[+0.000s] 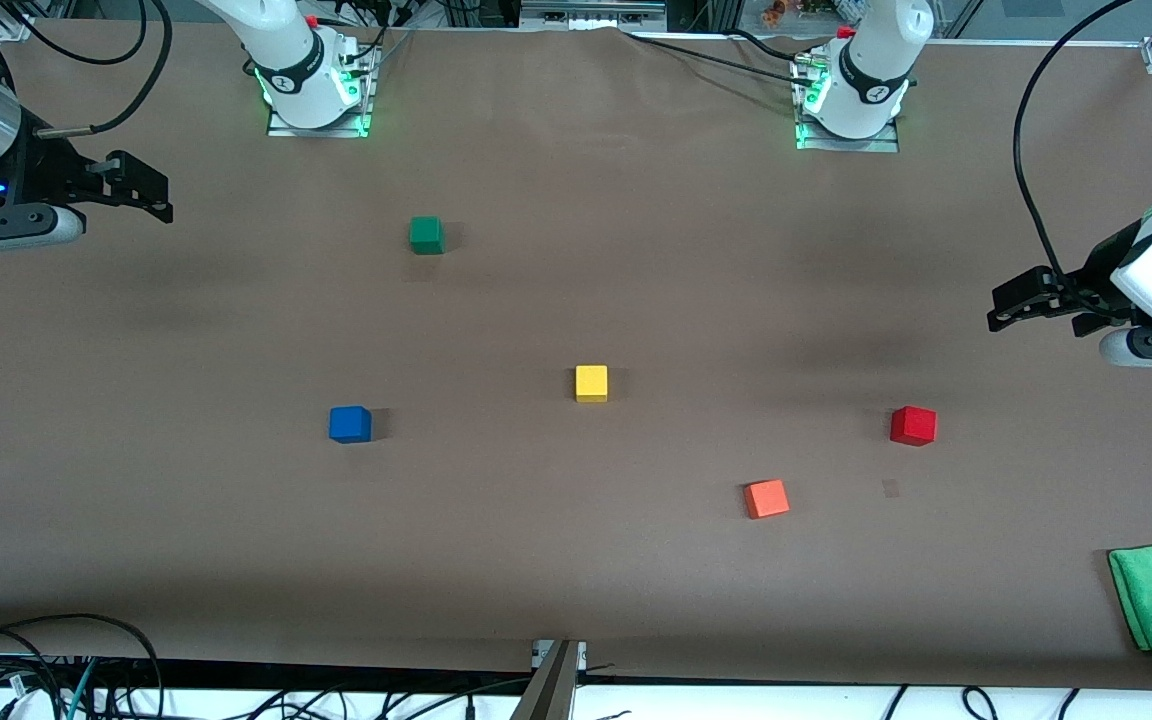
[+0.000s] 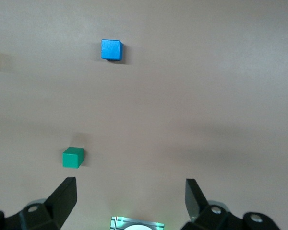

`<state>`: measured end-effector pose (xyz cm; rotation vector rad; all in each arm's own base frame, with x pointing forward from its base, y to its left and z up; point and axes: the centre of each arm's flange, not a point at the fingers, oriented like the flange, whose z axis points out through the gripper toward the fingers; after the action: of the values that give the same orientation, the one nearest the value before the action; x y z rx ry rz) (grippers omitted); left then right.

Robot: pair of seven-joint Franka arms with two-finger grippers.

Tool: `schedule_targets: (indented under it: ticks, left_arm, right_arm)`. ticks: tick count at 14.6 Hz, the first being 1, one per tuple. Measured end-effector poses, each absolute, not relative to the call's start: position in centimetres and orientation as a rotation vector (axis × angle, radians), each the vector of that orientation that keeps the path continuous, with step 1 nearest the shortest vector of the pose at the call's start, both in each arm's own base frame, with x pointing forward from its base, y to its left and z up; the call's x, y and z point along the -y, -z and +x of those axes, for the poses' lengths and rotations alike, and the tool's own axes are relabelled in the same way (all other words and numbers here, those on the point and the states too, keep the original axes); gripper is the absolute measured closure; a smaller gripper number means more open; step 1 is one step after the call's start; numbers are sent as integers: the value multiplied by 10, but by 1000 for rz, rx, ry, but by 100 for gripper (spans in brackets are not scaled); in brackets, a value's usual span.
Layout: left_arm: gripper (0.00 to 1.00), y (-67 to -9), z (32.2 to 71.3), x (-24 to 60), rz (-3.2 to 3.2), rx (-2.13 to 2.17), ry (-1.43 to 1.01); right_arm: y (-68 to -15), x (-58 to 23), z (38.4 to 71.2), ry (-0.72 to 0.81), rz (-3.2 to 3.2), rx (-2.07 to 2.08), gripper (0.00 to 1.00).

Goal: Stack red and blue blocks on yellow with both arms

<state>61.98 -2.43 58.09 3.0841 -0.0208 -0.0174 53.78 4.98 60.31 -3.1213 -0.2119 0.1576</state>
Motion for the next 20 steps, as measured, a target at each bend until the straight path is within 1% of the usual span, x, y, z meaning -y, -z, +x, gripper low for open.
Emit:
schedule_targets:
  ticks: [12,16,18,20]
  left_arm:
    - [0,-582,620,23,3084,15,15]
    - [0,-581,619,22,3084,13,24]
    - [0,-569,621,15,3085,-6,61]
    - [0,-538,630,7,3085,-28,136]
  right_arm:
    - [-604,-47,538,-160,-3121,204,0]
    - [-603,-48,543,-120,-3123,205,0]
    - [-602,-49,545,-110,-3124,208,0]
    - [-602,-50,545,-110,-3124,209,0]
